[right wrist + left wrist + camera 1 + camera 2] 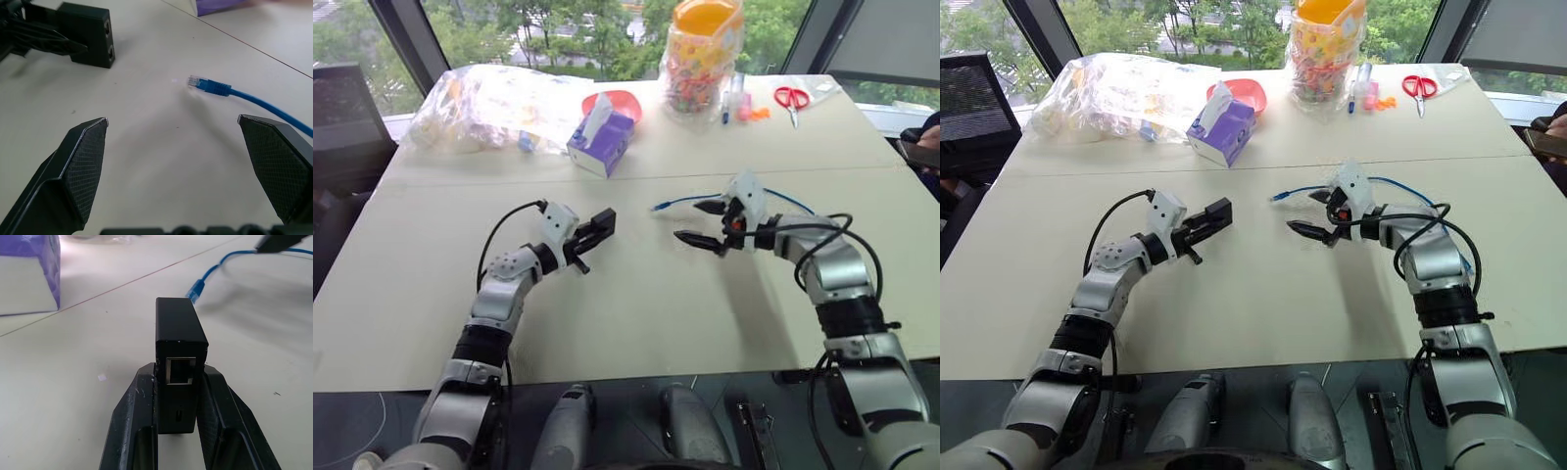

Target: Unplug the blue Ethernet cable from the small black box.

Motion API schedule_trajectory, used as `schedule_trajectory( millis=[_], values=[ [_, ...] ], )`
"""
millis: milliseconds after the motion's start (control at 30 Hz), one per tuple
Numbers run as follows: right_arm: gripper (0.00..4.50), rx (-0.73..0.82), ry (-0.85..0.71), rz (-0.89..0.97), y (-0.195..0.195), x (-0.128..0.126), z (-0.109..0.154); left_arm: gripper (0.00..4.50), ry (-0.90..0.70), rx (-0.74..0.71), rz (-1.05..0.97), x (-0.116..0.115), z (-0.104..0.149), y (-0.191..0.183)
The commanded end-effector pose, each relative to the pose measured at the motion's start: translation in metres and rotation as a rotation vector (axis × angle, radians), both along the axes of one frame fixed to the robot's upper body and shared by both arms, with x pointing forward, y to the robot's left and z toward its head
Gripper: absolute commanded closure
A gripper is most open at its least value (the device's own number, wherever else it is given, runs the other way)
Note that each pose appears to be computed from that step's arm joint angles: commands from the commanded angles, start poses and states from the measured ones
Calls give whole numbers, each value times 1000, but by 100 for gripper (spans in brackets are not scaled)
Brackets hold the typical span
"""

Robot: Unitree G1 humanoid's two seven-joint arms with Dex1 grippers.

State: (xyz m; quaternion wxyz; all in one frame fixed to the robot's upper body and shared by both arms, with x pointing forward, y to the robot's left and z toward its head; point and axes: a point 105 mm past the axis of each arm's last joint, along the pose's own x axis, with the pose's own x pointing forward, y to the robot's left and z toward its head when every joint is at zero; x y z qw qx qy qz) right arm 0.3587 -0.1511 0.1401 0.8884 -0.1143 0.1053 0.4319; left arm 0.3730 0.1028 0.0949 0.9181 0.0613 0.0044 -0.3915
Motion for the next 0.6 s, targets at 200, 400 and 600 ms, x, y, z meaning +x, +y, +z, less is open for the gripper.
schedule_trajectory(
  millis=[200,400,600],
  values=[
    [0,20,1,-17,-2,-23,6,2,17,68,-24,-7,-17,6],
    [0,4,9,-52,-9,-25,-7,2,38,48,3,-25,-9,32],
    [0,13,-29,-159,-12,-24,-29,2,53,46,95,-47,3,64]
  ],
)
